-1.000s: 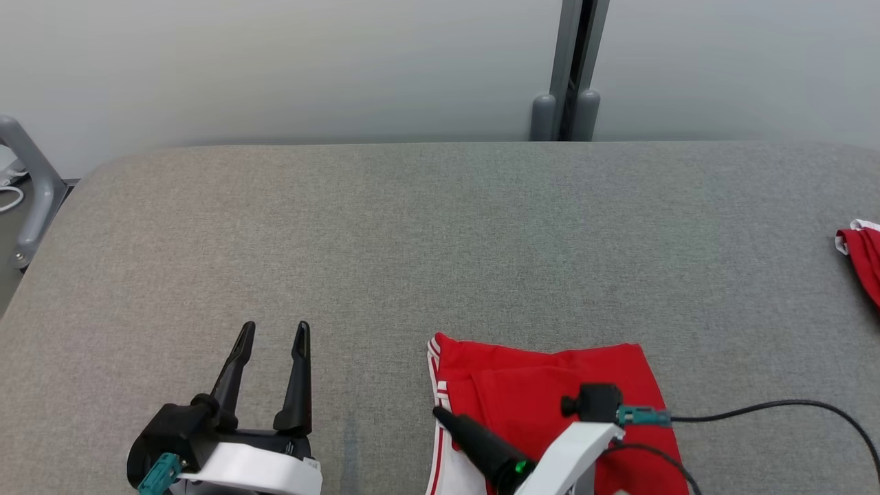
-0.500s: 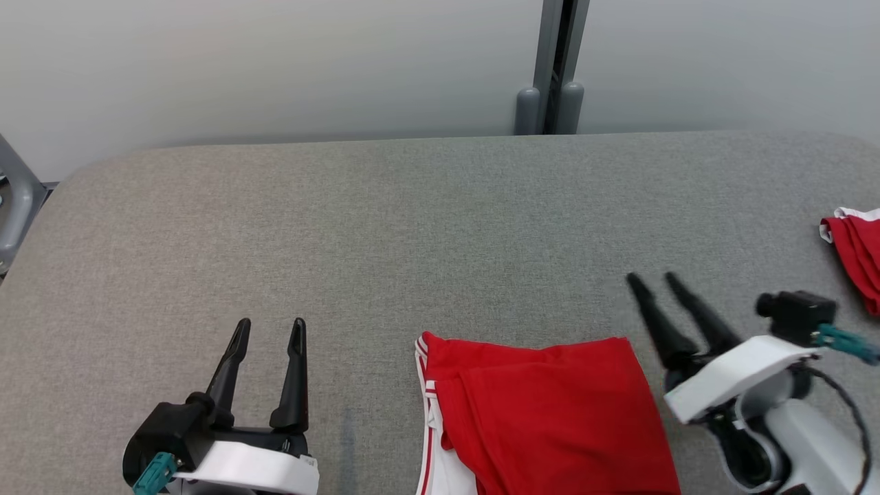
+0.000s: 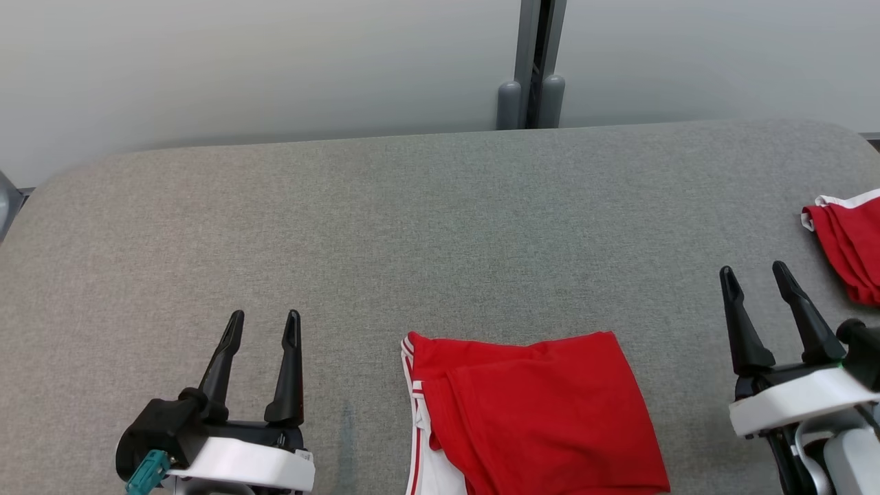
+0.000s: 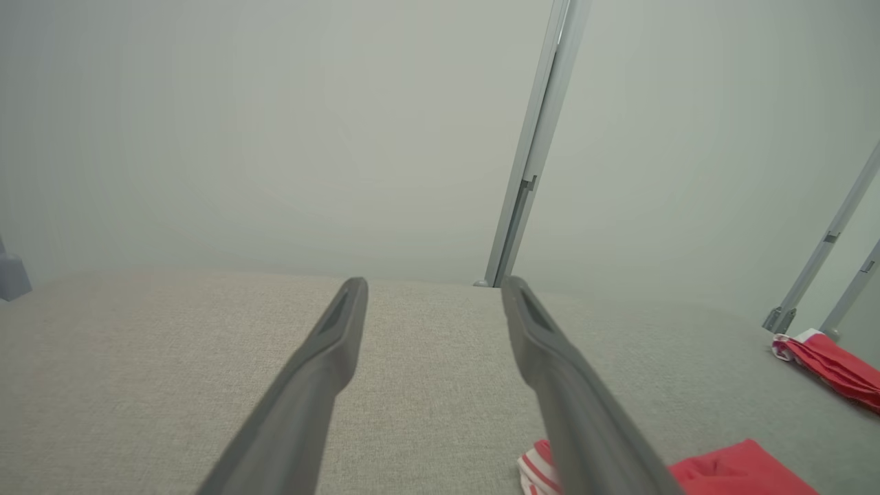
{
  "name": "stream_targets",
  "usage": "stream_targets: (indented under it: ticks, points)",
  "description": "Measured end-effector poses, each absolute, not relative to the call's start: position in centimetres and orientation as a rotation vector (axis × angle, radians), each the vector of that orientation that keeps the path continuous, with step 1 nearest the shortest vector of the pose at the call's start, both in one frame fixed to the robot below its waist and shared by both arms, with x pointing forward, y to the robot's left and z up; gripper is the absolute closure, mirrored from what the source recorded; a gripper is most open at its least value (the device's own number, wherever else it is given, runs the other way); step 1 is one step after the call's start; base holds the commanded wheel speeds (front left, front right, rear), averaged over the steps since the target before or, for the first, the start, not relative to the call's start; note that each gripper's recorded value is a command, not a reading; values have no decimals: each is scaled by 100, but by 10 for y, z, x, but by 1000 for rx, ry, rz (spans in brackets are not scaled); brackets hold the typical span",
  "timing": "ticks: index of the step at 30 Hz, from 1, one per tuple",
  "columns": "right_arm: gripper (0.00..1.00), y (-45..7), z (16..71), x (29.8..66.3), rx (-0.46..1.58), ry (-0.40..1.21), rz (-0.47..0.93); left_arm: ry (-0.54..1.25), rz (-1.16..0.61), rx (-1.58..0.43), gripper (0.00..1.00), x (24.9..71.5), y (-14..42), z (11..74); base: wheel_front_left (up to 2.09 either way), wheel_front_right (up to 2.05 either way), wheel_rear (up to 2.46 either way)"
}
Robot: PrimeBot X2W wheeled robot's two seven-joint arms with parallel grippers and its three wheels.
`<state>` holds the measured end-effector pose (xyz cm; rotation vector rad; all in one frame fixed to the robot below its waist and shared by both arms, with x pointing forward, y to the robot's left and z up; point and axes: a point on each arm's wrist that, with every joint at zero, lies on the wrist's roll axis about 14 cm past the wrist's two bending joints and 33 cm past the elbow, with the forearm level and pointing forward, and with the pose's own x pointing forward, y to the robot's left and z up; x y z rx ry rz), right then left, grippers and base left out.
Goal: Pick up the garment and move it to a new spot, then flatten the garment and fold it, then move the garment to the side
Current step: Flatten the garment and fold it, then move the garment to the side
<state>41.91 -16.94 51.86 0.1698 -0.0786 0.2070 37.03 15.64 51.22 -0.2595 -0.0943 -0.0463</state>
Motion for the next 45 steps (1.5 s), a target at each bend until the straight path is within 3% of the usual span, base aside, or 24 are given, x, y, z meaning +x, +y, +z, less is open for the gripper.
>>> stream_targets:
  ticks: [10, 45]
  points:
    - [0, -175, 522, 398, 145, -123, 125, -120, -57, -252, 0, 372, 155, 521, 0, 0, 0]
    - [0, -162, 521, 391, 115, -122, 156, -104, -22, -247, 0, 358, 163, 515, 0, 0, 0]
